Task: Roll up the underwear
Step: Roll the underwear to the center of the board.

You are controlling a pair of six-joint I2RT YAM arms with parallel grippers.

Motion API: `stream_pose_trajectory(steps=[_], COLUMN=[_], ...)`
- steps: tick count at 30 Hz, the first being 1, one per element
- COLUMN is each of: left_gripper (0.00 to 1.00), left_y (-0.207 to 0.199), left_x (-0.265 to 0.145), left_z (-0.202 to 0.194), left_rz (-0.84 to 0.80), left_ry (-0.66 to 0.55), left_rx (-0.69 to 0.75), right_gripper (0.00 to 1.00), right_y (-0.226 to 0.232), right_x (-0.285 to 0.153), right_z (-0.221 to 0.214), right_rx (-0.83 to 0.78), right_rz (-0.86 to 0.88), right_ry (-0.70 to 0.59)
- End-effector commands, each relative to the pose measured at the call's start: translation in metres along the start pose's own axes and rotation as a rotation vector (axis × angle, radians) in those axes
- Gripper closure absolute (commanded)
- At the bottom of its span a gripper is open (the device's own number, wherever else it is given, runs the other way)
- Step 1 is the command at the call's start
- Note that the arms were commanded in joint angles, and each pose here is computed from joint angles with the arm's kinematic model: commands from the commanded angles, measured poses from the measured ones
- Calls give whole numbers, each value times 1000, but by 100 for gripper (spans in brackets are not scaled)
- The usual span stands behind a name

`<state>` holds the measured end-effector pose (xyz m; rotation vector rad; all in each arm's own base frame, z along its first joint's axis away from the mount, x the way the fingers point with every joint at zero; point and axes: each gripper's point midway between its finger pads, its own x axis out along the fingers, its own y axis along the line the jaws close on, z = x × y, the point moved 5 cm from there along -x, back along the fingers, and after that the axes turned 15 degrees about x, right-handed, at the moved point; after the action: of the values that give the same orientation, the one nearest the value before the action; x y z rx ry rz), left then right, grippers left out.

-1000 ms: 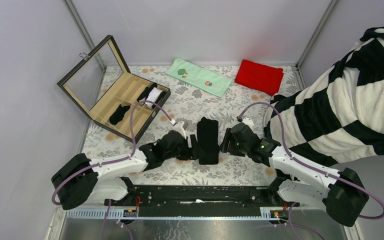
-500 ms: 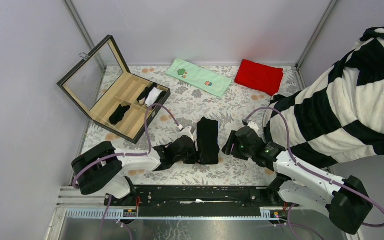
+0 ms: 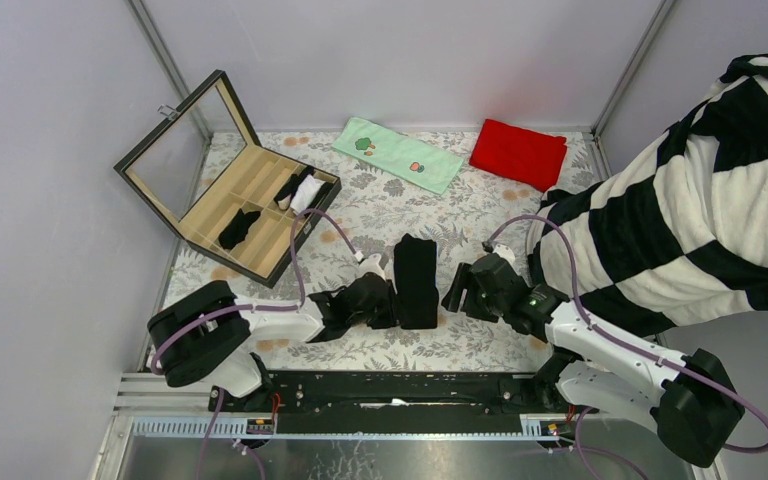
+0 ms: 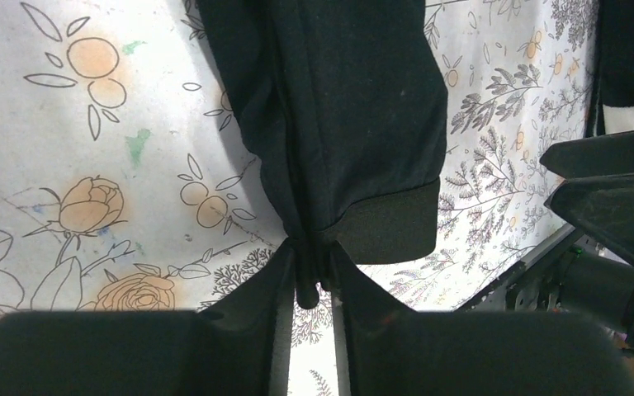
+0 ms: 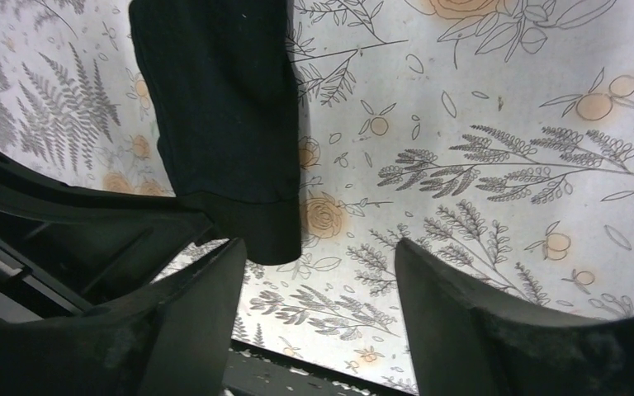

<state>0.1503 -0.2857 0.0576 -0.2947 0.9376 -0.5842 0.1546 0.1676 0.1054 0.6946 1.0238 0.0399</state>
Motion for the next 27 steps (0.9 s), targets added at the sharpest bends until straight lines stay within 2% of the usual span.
stream_pose_trajectory(steps=[1,3,7,11,13,16,22,27], left_gripper=[78,83,90,97,100,100,100,100], left_y=[8,9,11,15,17,20,28,34], left_x=[3,3,3,0,-1,-5,-19,-35], left_z=[-3,-5,-7,-2,-1,0,-4,-3], left_rz=[26,26,19,-32,-60,-84,-127,-173], left_ry=[-23,-20,-17,-11,16,51,141,153], left_rx=[10,13,24,22,31,68,75,34], right_gripper=[22,17,16,20,17,15,30,26], right_y=[-1,4,20,39,55,75,91,82], right_x=[3,4,4,-1,-13,-29,-25,-15], right_z=[4,3,8,27,41,51,43,16], right_rx=[-43,-56,-149,-284,-357,-543,-1020,-1508], right_rz=[21,65,177,313,365,442,636,619], right_ry=[-8,3,-12,-156,-229,-266,-303,-245])
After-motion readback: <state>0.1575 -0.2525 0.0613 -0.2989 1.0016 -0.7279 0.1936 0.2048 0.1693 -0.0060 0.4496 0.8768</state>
